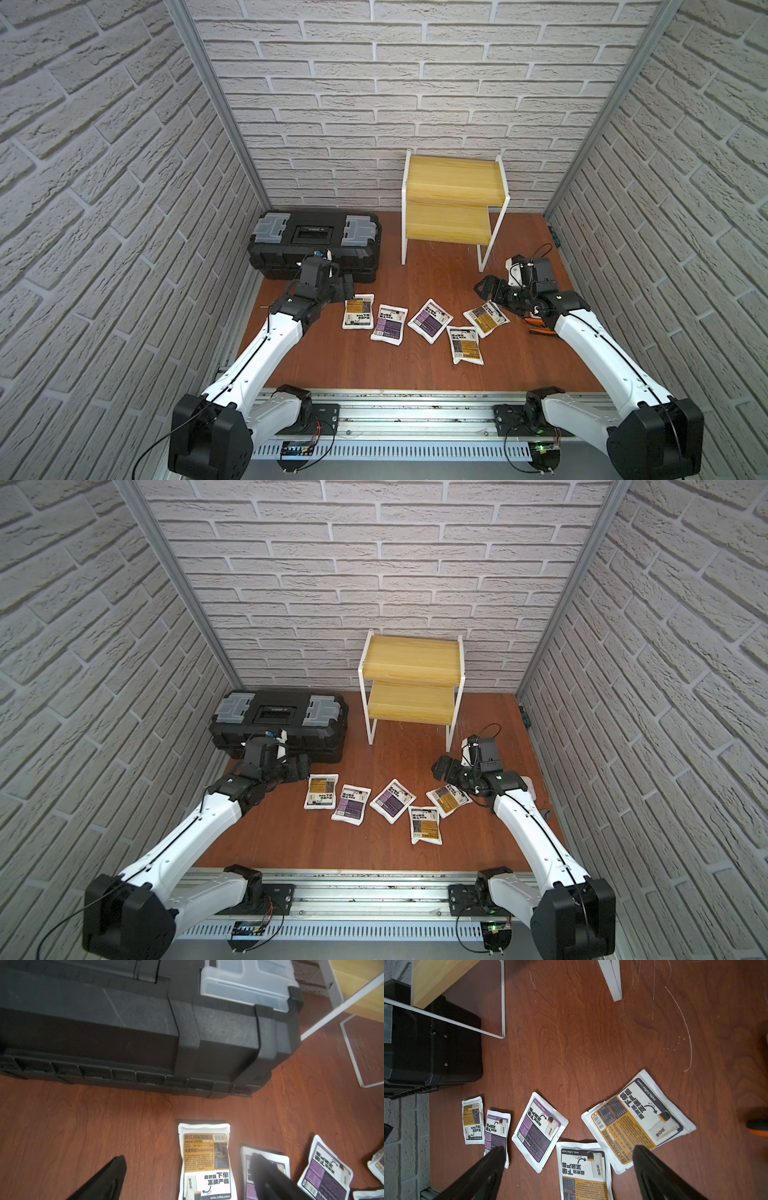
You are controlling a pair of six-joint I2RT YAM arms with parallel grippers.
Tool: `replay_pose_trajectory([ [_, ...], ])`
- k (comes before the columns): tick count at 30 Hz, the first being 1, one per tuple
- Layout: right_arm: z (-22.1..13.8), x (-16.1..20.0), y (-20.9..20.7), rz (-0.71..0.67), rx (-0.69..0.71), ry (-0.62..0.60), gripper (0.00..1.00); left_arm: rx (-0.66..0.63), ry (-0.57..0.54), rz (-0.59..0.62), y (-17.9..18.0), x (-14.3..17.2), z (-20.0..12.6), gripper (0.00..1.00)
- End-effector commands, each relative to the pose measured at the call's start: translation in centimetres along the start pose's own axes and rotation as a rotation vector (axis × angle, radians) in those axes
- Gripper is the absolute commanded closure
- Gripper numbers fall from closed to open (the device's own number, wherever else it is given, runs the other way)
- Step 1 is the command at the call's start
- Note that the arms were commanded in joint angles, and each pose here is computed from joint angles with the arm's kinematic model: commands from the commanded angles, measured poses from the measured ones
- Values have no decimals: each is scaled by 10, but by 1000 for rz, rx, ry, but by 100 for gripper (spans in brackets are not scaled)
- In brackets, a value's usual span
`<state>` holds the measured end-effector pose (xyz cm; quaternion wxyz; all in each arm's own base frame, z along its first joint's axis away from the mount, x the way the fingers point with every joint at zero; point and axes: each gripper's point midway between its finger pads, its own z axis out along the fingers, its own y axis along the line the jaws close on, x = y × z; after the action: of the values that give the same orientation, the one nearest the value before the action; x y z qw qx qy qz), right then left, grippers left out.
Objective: Place the bagged coffee beans on the shelf by color
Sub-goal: Adjust the distractor at the center of the board.
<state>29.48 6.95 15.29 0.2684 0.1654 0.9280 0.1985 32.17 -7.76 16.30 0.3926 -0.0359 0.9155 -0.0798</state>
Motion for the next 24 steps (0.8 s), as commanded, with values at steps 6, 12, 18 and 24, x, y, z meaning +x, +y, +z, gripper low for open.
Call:
replay_pose_trajectory([
  [6, 0, -3, 1, -16, 3, -20, 0, -54, 11, -107, 28, 1, 11, 1],
  [12, 4, -3, -1, -2, 10, -15, 0, -71, 42, -153, 45, 7, 32, 1],
  [18, 3, -6, -2, -4, 26, -21, 0, -64, 50, -168, 51, -8, 59, 2],
  [24, 0, -8, -2, -7, 38, -23, 0, -66, 49, -191, 61, -34, 89, 2],
])
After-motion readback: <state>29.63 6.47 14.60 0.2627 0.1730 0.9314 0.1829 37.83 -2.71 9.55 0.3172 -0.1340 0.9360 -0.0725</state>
